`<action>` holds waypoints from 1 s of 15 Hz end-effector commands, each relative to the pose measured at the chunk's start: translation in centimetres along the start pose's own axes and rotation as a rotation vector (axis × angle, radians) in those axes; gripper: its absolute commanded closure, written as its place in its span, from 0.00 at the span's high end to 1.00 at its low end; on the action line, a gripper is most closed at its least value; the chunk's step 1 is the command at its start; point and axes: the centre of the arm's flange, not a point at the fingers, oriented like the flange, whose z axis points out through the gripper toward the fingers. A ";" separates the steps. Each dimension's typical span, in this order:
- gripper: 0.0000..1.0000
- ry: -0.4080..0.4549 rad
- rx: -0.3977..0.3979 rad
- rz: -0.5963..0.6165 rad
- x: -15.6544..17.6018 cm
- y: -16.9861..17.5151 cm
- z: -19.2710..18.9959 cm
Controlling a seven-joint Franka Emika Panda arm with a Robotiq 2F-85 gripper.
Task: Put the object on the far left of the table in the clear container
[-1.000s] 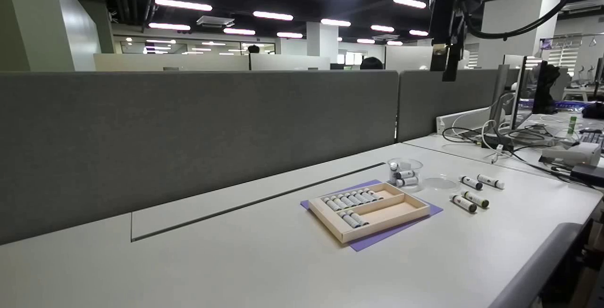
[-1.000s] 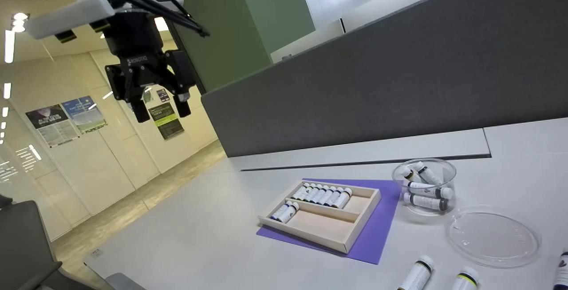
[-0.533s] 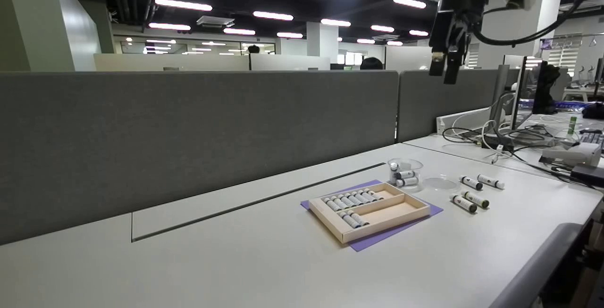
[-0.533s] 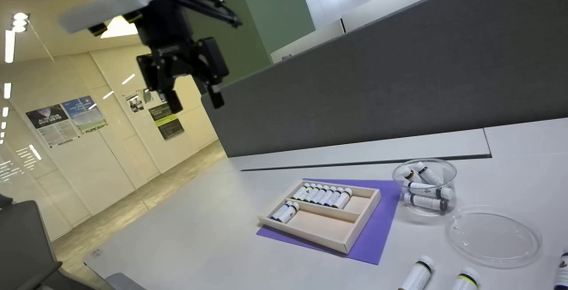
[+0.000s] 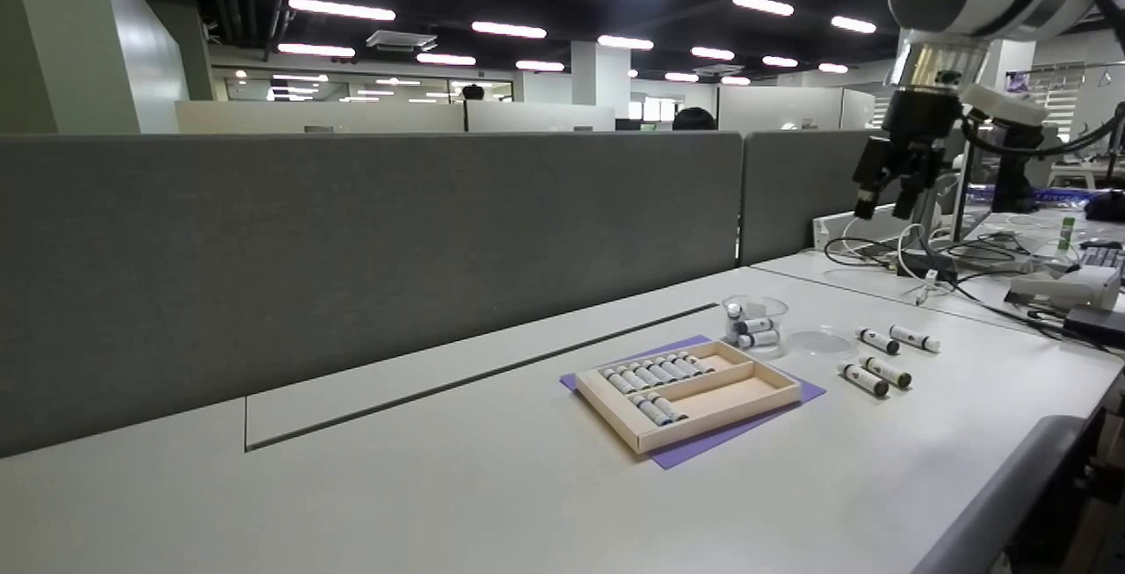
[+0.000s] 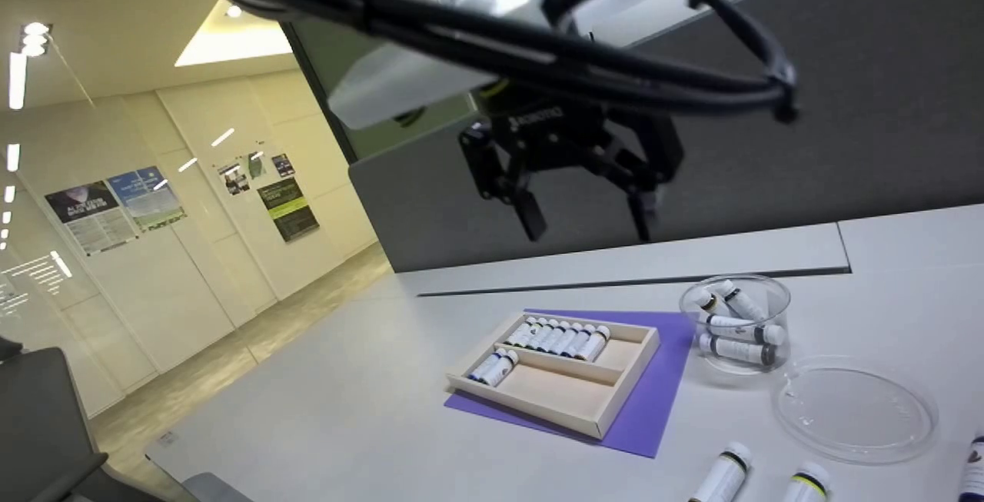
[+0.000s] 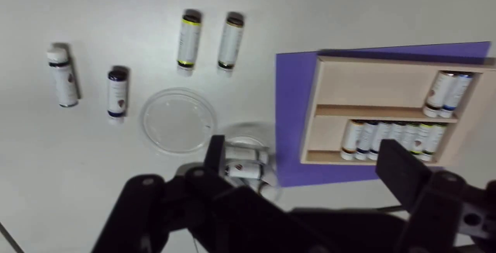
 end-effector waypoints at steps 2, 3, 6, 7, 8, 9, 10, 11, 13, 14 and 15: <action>1.00 -0.062 -0.013 0.069 -0.7 2.8 3.0; 1.00 -0.091 -0.012 0.089 -0.7 3.5 4.1; 1.00 -0.113 -0.016 0.100 0.1 4.0 5.1; 1.00 -0.114 -0.015 0.100 0.2 3.9 5.0; 1.00 -0.114 -0.014 0.100 0.3 3.9 4.9; 1.00 -0.114 -0.013 0.100 0.3 3.9 4.8; 1.00 -0.122 -0.015 0.101 0.4 4.0 5.4; 1.00 -0.139 -0.013 0.108 0.6 4.0 6.7; 1.00 -0.202 -0.011 0.113 1.2 4.2 9.5; 1.00 -0.226 -0.016 0.122 1.3 4.2 10.8; 1.00 -0.238 -0.018 0.127 1.2 4.2 12.3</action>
